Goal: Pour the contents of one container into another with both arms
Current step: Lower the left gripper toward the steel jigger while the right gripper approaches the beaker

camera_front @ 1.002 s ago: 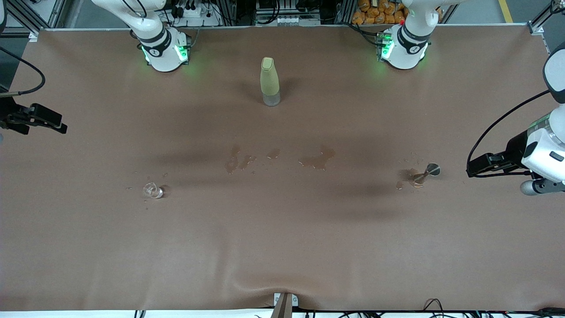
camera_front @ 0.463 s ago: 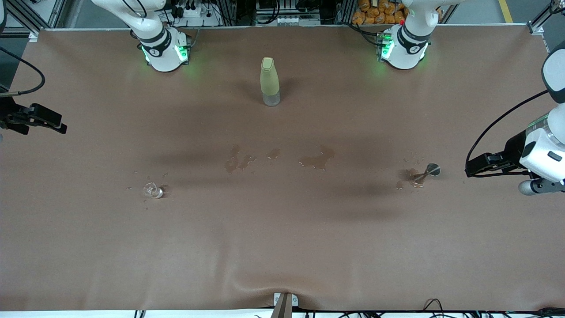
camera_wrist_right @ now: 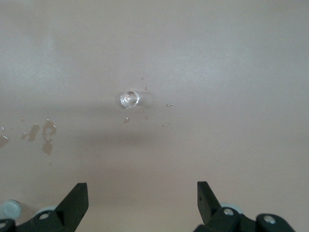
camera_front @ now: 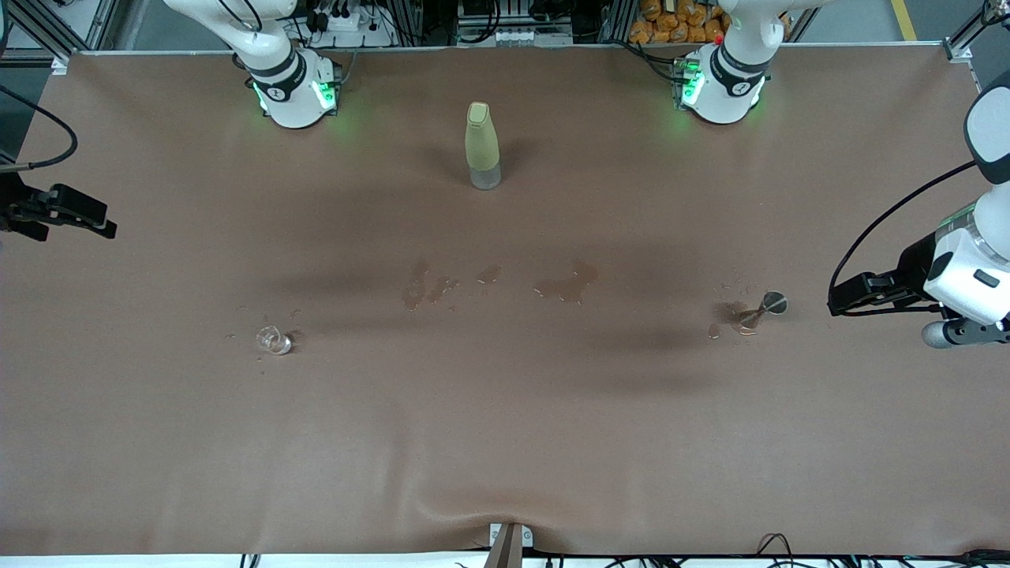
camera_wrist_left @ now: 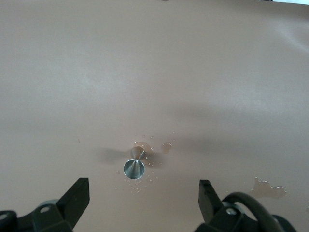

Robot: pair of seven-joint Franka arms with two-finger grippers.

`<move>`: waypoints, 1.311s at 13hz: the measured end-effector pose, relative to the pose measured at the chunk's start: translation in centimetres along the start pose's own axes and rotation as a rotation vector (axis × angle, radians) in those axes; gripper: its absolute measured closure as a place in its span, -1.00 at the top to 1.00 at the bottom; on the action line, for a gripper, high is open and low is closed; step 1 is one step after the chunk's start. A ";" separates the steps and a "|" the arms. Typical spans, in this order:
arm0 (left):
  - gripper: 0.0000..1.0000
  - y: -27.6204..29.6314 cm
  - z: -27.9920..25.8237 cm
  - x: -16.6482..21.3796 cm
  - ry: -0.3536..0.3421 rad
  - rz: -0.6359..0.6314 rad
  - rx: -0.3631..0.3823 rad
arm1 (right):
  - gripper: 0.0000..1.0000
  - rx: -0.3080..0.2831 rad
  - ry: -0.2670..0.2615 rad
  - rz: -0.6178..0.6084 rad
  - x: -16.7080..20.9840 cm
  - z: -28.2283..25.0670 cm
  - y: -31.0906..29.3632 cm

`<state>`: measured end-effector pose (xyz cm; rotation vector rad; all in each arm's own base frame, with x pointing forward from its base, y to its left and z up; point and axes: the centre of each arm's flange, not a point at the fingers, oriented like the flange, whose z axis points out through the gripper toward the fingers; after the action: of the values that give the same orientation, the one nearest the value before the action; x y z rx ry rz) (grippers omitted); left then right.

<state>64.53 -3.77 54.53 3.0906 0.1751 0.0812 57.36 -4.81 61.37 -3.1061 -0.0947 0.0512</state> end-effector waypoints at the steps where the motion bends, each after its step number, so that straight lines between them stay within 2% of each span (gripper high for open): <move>1: 1.00 0.0 0.0 0.0 0.000 0.011 0.000 | 1.00 -0.001 0.000 -0.040 -0.1 0.0 0.9; 6: 1.00 -2.2 -0.7 0.2 0.006 0.105 0.007 | 1.00 -0.002 0.003 -0.378 -1.4 -0.2 6.9; 10: 1.00 -3.9 -0.8 0.2 -0.005 0.188 0.009 | 1.00 -0.016 0.021 -0.793 -2.3 -0.4 10.4; 12: 1.00 -4.7 -0.8 0.2 -0.013 0.242 0.009 | 1.00 -0.049 0.041 -1.014 -2.1 -0.8 11.0; 15: 1.00 -7.6 -0.8 0.3 -0.018 0.294 -0.027 | 1.00 -0.132 0.071 -1.363 -1.5 -1.5 11.8; 17: 1.00 -7.8 -0.6 0.4 -0.019 0.399 -0.044 | 1.00 -0.163 0.077 -1.470 -1.4 -1.7 12.3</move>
<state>63.98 4.04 54.78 3.0311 -0.4390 0.0669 56.74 -17.23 62.69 -2.3325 -2.2467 -0.1176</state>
